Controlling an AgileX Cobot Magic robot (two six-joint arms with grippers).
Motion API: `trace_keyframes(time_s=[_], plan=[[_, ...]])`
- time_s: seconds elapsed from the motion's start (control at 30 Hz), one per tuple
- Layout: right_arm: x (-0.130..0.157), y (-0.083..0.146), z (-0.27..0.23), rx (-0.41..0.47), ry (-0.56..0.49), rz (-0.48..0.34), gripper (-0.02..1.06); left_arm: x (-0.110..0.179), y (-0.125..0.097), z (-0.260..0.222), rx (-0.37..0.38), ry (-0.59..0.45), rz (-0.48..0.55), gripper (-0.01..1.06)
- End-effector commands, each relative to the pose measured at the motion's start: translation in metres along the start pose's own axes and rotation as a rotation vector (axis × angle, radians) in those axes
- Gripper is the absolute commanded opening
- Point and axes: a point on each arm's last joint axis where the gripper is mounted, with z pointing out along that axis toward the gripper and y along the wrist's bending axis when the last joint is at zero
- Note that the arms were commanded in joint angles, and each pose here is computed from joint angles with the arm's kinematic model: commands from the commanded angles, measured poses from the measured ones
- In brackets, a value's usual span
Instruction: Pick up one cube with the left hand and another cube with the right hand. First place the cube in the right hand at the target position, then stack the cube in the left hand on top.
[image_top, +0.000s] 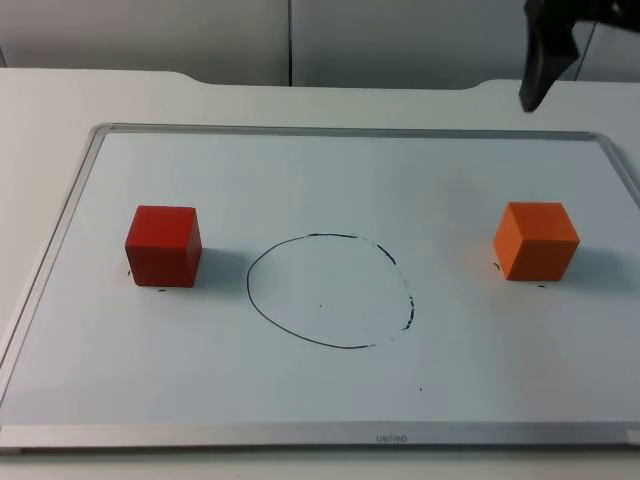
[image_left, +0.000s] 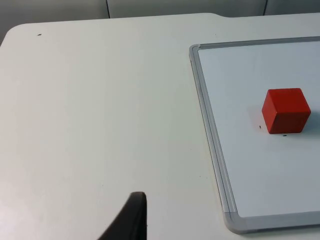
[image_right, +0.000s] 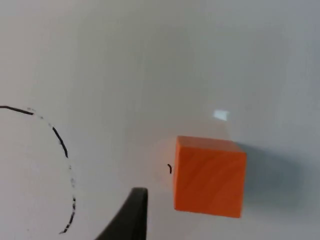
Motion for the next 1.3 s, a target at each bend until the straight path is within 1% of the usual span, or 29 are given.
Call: trace_keyframes(time_s=[0.0, 0.1, 0.17, 0.2, 0.3, 0.57, 0.7, 0.8, 0.83, 0.97, 1.0, 1.03, 1.1, 1.13, 1.17, 1.23, 1.27], plan=[[0.003, 0.006, 0.028, -0.05, 0.011, 0.041, 1.04, 0.001, 0.0, 0.0, -0.001, -0.005, -0.005, 1.05], [0.007, 0.007, 0.04, -0.066, -0.003, 0.056, 1.04, 0.001, 0.0, 0.0, -0.001, -0.005, -0.005, 1.05], [0.019, 0.005, 0.06, -0.06, 0.022, 0.068, 1.04, 0.001, 0.0, 0.0, -0.001, -0.005, -0.005, 1.05], [0.019, 0.005, 0.06, -0.06, 0.022, 0.068, 1.04, 0.001, 0.0, 0.0, -0.001, -0.005, -0.005, 1.05], [0.029, 0.004, 0.083, -0.049, 0.06, 0.07, 1.04, 0.001, 0.0, 0.0, -0.001, -0.005, -0.005, 1.05], [0.033, 0.003, 0.116, -0.036, 0.099, 0.104, 1.04, 0.001, 0.0, 0.0, -0.001, -0.005, -0.005, 1.05], [0.034, 0.004, 0.124, -0.033, 0.106, 0.106, 1.0, 0.001, 0.0, 0.0, -0.001, -0.005, -0.005, 1.05], [0.034, 0.004, 0.124, -0.032, 0.107, 0.124, 0.82, 0.001, 0.0, 0.0, -0.001, -0.005, -0.005, 1.05], [0.034, 0.004, 0.124, -0.032, 0.107, 0.124, 0.82, 0.001, 0.0, 0.0, -0.001, -0.005, -0.005, 1.05], [0.034, 0.002, 0.124, -0.009, 0.105, 0.145, 0.58, 0.001, 0.0, 0.0, -0.001, -0.005, -0.005, 1.05], [0.034, 0.002, 0.124, -0.009, 0.105, 0.145, 0.58, 0.001, 0.0, 0.0, -0.001, -0.005, -0.005, 1.05], [0.035, 0.002, 0.124, -0.008, 0.109, 0.15, 0.5, 0.001, 0.0, 0.0, -0.001, -0.005, -0.005, 1.05], [0.035, 0.002, 0.124, -0.008, 0.109, 0.153, 0.3, 0.001, 0.0, 0.0, -0.001, -0.005, -0.005, 1.05], [0.034, 0.001, 0.124, -0.007, 0.107, 0.151, 0.26, 0.001, 0.0, 0.0, -0.001, -0.005, -0.005, 1.05], [0.034, 0.001, 0.124, -0.007, 0.107, 0.151, 0.26, 0.001, 0.0, 0.0, -0.001, -0.005, -0.005, 1.05], [0.033, 0.002, 0.123, -0.009, 0.098, 0.147, 0.02, 0.001, 0.0, 0.0, -0.001, -0.005, -0.005, 1.05], [0.032, 0.002, 0.121, -0.011, 0.09, 0.14, 0.0, 0.001, 0.0, 0.0, -0.001, -0.005, -0.005, 1.05]])
